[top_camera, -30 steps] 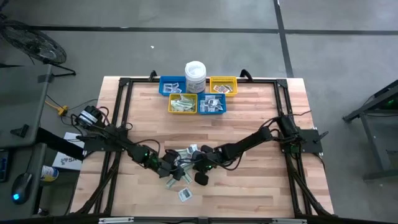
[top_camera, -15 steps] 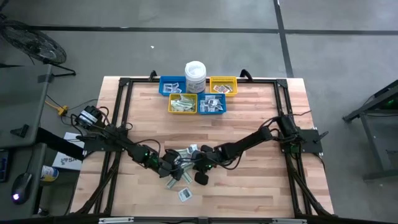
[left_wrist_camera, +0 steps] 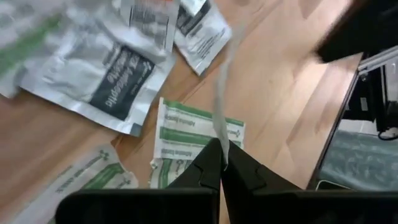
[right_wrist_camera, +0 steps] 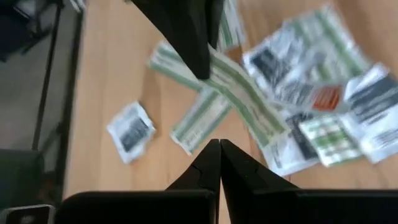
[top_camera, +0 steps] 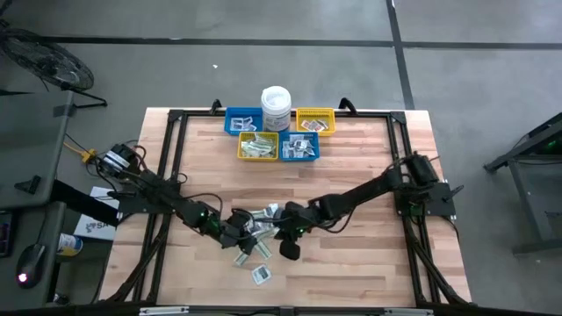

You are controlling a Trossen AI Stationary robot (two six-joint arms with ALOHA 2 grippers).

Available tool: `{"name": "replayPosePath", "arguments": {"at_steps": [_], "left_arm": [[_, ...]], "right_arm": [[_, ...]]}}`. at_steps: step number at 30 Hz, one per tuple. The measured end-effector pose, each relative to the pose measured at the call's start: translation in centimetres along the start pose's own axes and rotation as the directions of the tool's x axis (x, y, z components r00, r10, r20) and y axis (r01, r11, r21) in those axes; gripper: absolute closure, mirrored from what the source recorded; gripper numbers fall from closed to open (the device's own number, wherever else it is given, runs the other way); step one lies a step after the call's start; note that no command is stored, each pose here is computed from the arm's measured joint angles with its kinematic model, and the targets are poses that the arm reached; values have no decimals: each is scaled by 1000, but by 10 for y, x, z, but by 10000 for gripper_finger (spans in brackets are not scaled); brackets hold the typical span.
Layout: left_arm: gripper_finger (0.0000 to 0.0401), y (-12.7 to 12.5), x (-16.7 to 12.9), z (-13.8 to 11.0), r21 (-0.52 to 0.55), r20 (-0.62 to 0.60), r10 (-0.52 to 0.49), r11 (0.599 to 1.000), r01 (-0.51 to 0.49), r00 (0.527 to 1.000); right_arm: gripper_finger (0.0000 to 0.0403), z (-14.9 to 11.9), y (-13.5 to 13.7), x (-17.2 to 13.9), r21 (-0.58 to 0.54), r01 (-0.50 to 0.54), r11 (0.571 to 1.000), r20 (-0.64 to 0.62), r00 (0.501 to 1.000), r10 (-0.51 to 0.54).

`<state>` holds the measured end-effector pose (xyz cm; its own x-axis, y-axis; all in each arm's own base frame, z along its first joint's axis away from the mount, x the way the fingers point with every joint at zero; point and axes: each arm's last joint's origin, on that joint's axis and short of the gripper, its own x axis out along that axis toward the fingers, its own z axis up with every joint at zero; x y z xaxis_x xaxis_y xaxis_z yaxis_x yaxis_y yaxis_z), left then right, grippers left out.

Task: Pick & Place First Aid Supplies
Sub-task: Put the green bandage pad into the left yellow bin

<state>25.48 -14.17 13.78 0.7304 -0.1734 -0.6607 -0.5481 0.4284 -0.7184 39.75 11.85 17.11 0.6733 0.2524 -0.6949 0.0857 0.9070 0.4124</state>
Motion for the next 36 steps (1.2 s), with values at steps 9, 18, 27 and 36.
{"name": "replayPosePath", "arguments": {"at_steps": [9, 18, 27, 36], "left_arm": [[401, -11, -35, 33, 128, 71, -14, 992, 4, 997], [401, -1, -63, 89, 263, 103, 20, 964, -46, 995], [401, 29, -80, 147, 382, 134, 98, 913, -143, 986], [401, 66, -102, 202, 437, 220, 123, 875, -210, 968]], "right_arm": [[401, 28, 3, -55, 7, 79, 997, 135, 988, -79], [401, 46, -12, -81, 59, 155, 986, 209, 964, -164], [401, 54, -32, -85, 147, 187, 971, 207, 955, -215], [401, 60, -47, -88, 204, 228, 952, 222, 936, -272]]}}
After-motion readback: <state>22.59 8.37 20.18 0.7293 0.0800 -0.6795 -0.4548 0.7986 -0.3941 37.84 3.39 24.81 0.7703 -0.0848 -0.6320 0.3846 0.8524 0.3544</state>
